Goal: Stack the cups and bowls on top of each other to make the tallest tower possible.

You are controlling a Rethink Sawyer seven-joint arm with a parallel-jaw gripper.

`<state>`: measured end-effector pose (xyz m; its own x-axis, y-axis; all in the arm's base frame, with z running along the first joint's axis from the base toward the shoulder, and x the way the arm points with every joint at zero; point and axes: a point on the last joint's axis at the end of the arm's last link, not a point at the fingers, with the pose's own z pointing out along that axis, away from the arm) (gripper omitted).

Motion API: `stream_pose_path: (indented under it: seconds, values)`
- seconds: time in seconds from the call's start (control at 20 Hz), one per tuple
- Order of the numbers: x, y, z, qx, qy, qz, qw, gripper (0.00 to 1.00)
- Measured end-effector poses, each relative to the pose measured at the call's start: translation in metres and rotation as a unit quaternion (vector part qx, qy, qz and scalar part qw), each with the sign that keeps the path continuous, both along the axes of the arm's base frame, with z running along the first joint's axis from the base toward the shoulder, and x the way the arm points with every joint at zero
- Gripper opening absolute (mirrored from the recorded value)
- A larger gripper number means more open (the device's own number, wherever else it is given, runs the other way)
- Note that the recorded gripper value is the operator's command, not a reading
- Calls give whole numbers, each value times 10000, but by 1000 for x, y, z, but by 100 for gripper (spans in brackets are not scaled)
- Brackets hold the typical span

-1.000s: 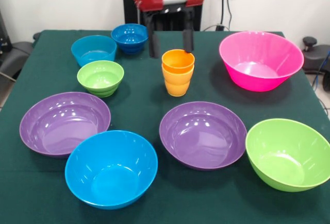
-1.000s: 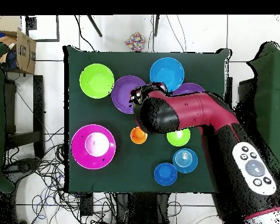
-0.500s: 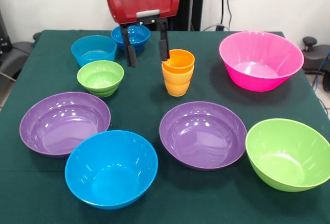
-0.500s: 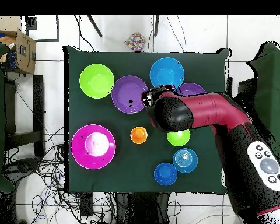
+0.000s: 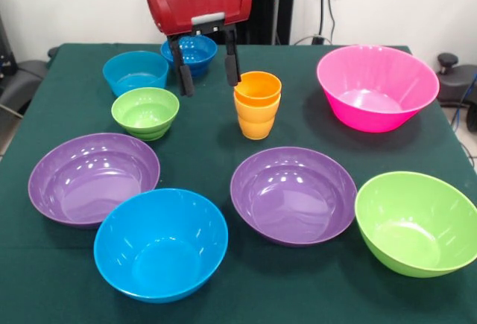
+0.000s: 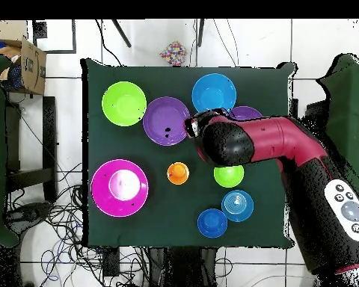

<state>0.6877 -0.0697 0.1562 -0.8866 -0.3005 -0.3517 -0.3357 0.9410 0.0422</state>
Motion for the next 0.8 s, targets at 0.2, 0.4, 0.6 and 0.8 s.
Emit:
stream_pose_path:
  seconds: [0.2,0.4,0.6,0.8]
  values:
    - [5,3,4,9,-70,53,10000,100]
    - [11,6,9,10,-153,89,9998,100]
    - [14,7,11,-15,-209,129,9997,100]
    - [17,5,13,-55,-266,166,9995,100]
